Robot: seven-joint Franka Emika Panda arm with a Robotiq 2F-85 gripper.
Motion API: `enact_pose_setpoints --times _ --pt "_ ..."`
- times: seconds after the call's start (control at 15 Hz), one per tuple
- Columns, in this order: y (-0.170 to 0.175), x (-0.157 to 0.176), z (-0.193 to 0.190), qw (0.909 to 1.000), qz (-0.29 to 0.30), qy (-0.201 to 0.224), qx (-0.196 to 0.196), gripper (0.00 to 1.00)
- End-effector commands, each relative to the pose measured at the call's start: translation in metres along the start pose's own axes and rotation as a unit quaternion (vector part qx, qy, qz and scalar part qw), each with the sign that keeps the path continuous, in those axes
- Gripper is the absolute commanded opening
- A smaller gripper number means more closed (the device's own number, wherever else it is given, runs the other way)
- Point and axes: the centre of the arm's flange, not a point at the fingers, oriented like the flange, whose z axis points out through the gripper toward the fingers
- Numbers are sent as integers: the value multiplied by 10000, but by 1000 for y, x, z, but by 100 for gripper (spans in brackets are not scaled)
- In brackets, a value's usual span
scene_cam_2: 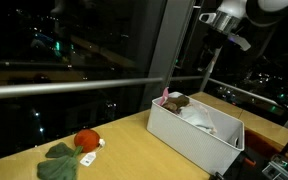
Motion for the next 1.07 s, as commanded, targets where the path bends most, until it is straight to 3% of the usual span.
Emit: enact_pose_setpoints --times 0.0,0.6,1.0 --pt "-19 19 -14 9998 -157 131 40 100" --pt "-133 159 -14 9905 -1232 605 105 100" --pt "-178 226 35 9810 -1745 769 366 100"
